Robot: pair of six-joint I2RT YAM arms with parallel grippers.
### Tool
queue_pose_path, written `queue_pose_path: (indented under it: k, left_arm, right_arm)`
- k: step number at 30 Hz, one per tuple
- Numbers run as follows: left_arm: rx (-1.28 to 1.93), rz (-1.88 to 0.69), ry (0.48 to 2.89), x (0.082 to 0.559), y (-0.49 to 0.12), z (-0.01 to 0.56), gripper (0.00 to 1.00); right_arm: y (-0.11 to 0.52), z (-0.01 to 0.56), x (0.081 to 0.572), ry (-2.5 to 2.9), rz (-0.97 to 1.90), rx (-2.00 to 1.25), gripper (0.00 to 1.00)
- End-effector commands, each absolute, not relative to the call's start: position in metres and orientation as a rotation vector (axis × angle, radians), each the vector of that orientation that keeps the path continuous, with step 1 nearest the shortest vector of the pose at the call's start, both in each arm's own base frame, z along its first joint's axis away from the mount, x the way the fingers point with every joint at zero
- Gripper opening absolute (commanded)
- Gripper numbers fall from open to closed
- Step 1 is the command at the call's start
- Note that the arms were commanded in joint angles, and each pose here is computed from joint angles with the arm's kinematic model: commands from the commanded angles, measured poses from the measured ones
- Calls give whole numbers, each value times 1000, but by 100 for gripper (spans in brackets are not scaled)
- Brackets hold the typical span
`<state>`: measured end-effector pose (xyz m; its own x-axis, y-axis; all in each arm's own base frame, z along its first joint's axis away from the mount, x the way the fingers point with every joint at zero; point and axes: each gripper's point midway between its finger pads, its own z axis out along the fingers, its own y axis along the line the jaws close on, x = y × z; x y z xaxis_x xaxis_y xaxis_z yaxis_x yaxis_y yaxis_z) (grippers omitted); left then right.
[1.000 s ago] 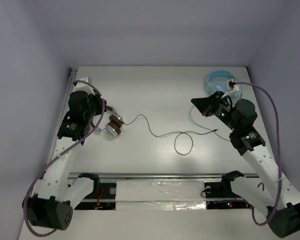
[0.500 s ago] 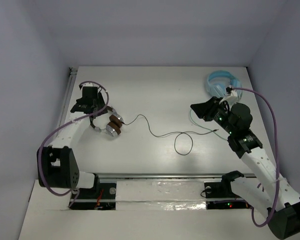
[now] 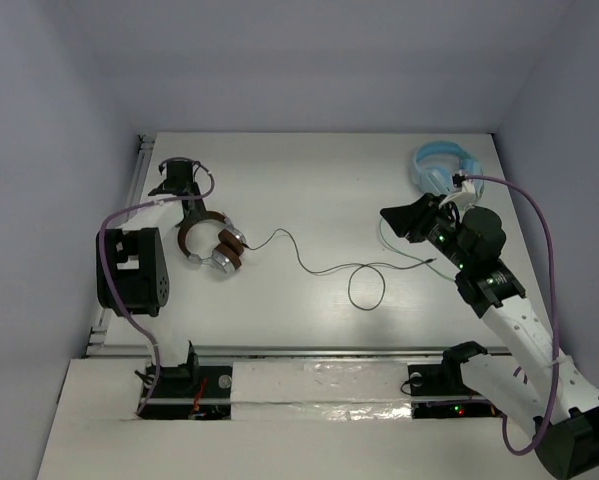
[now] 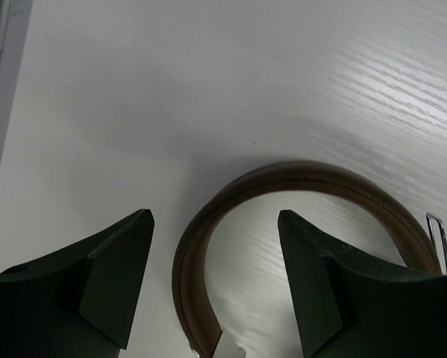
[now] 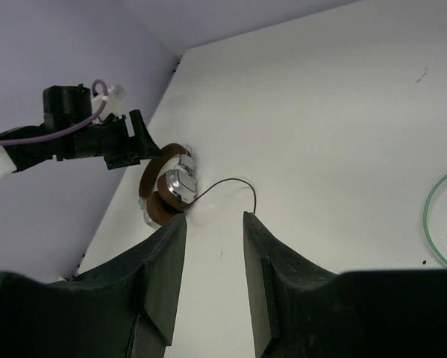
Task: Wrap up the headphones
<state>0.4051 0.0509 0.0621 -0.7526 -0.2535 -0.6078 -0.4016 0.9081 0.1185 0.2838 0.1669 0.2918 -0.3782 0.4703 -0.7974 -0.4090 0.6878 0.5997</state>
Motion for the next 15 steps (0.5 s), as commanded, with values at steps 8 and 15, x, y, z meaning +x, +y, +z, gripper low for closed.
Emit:
queue_pose_path:
  k: [8, 15]
  left_arm:
    - [-405, 290, 2529, 416, 52, 35, 52]
    - [-423, 269, 2541, 396, 49, 39, 22]
  right_arm:
    - [170, 305, 283, 1669, 935, 5, 41]
    - [171, 305, 283, 1669, 939, -1, 41]
